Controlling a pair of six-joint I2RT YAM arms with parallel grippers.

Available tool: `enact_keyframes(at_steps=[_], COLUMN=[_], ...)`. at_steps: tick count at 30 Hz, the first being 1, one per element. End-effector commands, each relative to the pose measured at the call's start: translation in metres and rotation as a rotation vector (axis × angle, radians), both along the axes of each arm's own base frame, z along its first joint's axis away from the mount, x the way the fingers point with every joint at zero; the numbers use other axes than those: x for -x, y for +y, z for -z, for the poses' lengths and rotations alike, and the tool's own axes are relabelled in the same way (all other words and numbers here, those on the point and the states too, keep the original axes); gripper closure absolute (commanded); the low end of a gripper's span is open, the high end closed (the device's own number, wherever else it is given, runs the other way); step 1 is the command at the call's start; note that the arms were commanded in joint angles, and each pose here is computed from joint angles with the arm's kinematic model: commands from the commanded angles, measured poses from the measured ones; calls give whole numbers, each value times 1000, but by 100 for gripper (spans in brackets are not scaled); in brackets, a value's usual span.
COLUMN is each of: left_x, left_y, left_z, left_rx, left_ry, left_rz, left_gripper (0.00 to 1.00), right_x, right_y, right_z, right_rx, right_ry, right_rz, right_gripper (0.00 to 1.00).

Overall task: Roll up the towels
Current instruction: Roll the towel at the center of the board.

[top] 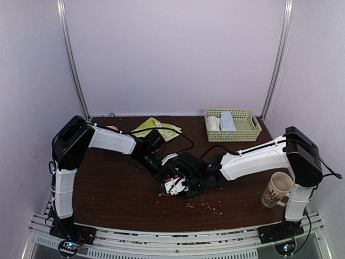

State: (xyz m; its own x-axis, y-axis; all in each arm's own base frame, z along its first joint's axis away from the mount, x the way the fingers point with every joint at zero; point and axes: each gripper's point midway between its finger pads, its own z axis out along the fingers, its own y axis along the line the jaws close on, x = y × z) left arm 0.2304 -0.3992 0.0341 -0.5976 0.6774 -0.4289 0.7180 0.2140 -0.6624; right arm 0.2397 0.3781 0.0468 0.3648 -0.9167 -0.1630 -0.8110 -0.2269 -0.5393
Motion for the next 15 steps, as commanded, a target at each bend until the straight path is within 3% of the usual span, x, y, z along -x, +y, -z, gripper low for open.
enact_keyframes(at_steps=[1,5,10,11,12,15], left_x=[16,1,-24,-31,-40,-64], left_y=[27,29,38,41,46,62], left_z=[45,39,8,1,-7,-27], left_rx=[-186,-202,-127,-106,-85,-25], left_ry=[49,-13,-71,-80,-86,-110], left_rz=[1,-33,-111,-142,-174,-256], left_gripper=[68,56,42,19,4,2], right_x=[5,3,3,5,7,20], right_y=[-2,-5,-16,-18,-19,-23], right_z=[25,40,60,63,65,74], right_rx=[54,83,147,156,162,203], right_ry=[39,94,219,254,288,388], right_rz=[-26,-26,-15,-16,-17,-27], right_gripper=[39,44,48,48,48,48])
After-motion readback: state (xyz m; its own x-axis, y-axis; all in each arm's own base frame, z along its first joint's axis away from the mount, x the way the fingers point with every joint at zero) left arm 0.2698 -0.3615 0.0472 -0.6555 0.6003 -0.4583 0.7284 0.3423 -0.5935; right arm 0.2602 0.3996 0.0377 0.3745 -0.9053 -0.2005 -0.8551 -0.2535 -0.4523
